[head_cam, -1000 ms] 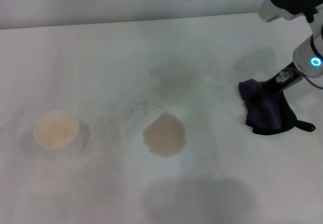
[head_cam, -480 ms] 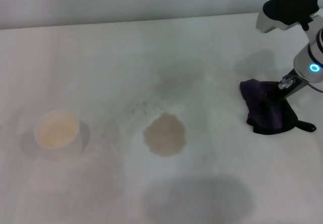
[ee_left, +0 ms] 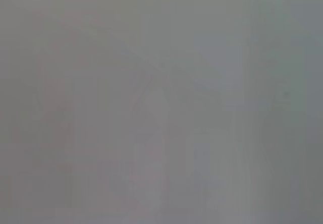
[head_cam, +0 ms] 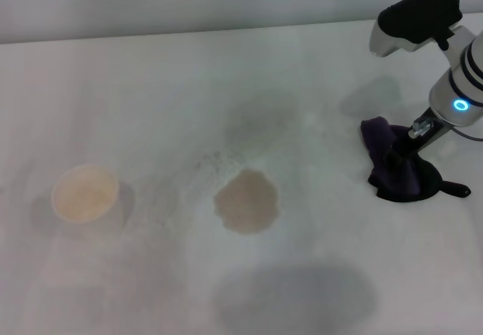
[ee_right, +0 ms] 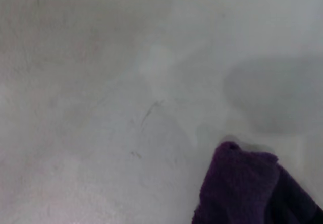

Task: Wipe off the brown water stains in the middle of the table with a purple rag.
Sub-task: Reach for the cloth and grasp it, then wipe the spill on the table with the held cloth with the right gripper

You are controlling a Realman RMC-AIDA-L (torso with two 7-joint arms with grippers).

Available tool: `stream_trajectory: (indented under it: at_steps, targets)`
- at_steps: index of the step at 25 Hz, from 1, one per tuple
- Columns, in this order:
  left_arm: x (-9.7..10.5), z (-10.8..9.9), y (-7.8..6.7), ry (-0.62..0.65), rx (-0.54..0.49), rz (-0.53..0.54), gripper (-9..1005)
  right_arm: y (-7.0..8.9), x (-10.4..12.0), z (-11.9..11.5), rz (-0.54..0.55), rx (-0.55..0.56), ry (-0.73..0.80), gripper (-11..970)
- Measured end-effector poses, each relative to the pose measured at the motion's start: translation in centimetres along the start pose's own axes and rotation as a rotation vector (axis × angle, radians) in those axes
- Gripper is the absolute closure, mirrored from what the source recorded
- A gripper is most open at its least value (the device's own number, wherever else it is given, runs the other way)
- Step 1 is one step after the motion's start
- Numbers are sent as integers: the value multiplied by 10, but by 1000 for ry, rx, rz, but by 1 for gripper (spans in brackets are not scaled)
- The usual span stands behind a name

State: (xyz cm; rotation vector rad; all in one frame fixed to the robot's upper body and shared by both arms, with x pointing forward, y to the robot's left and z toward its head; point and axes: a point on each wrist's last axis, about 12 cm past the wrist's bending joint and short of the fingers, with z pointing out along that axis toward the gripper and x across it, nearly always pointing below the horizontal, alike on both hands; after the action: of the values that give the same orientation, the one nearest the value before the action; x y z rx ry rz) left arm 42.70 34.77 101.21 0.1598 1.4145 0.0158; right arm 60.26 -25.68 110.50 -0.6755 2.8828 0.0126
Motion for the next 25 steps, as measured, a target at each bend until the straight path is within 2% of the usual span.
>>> stream_trajectory:
  at_steps: [5, 11, 15, 21, 25]
  targets:
    - [0, 0, 0, 0, 0, 0, 104, 3, -3, -2, -15, 1, 4, 631]
    - [0, 1, 0, -4, 2, 0, 103, 7, -9, -8, -38, 5, -12, 686]
    - [-1, 3, -2, -7, 5, -2, 103, 15, -14, -12, -74, -1, -27, 722]
    - [-1, 4, -3, -10, 7, -4, 104, 41, -29, -14, -177, -25, -48, 835]
    - [-1, 5, -4, -11, 9, -6, 104, 69, -46, -17, -296, -41, -79, 834]
